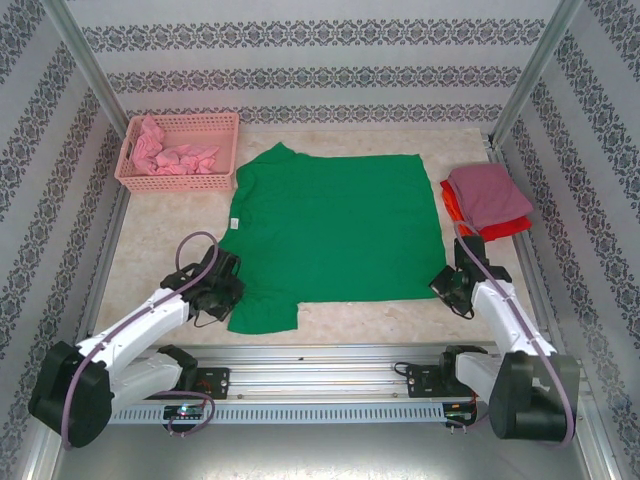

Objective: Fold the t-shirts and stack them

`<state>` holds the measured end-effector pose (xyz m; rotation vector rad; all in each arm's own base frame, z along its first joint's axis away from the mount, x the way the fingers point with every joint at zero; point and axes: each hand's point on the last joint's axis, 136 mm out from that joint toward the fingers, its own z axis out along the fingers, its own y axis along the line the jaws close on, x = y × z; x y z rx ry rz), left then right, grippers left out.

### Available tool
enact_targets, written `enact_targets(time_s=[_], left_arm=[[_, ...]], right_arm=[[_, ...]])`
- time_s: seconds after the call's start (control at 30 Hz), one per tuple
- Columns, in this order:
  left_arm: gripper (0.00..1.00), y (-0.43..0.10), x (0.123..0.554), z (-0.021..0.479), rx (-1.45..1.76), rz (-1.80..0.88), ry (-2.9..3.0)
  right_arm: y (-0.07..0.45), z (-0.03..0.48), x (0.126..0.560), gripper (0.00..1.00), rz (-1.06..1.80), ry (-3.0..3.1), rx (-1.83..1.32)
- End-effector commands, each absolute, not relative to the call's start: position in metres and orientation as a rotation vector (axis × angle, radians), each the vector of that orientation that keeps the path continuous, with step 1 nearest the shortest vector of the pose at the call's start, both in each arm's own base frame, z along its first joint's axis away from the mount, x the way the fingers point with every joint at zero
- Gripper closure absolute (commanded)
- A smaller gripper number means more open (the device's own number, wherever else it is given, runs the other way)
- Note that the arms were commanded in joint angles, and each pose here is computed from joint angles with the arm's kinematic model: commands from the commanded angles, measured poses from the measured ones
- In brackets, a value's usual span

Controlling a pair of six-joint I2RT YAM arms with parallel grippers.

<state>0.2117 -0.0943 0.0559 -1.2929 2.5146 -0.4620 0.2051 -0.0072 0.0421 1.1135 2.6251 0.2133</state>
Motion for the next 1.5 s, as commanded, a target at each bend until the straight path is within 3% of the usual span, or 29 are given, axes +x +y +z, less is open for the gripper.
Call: enact_targets(time_s=[0.0,0.67,1.47], left_arm=[[1.00,-0.083,0.221,0.078,-1.242,-0.392,2.490],[1.00,-0.071,0.298,0.143,-1.112,-0.395,2.471],[1.00,-0.077,0.404,0.150,-0.958,-0.402,2.519]], right_arm=[[-0.006,0.057,0.205,1.00,0.234,2.602,1.141],[-0.009,0.124,0.272,1.00,0.313,2.457,0.991],[-0.012,0.109,0.355,1.00,0.298,2.543,0.936]])
